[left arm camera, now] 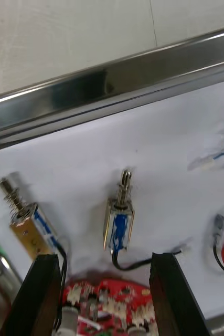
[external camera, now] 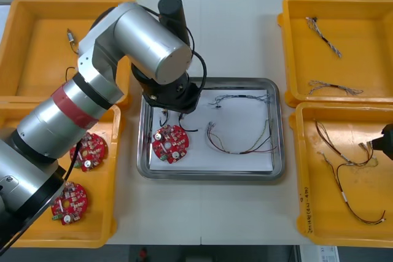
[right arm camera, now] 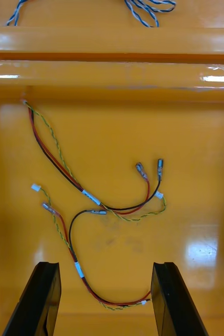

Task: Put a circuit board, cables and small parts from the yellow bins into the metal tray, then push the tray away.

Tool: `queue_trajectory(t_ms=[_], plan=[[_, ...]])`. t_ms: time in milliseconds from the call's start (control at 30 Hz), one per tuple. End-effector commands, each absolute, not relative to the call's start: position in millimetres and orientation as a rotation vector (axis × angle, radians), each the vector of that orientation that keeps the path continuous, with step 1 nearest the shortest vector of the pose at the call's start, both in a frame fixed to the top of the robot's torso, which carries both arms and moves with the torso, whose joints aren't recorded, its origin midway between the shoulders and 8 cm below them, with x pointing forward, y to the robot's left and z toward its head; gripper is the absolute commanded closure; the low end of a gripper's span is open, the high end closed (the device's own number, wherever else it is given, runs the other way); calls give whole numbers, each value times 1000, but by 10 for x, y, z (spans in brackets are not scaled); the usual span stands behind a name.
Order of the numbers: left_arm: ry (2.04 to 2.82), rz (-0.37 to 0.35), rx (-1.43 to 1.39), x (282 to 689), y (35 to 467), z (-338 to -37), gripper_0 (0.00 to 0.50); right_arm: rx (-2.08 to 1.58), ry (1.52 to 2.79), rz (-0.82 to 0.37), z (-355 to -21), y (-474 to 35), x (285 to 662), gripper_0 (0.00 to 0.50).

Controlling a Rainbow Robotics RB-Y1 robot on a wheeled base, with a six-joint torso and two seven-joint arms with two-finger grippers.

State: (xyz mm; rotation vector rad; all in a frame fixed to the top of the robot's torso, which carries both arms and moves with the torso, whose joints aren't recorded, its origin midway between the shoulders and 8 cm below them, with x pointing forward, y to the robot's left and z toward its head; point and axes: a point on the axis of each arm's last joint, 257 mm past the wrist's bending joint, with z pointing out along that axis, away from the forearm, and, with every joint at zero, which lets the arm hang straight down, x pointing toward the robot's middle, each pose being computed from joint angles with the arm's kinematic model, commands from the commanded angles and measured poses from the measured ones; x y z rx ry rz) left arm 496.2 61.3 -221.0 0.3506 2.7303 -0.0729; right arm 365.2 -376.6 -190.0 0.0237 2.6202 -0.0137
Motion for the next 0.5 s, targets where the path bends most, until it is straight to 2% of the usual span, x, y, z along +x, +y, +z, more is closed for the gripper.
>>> queue_trajectory(t_ms=[33, 200, 367, 500], plan=[[2659, -134, 270, 4973, 524, -1568, 0, -121, 2597, -37, -1717, -3553, 3788, 0], [2676, -114, 218, 4885, 791, -1333, 0, -268, 2574, 18, -1572, -3221, 3893, 0], [2592, -166, 174, 4942, 992, -1062, 0, -475, 2538, 60, -1411, -2760, 3993, 0], [2545, -163, 161, 4900, 1202, -995, 0, -625, 2492, 89, -1273, -2402, 4045, 0]])
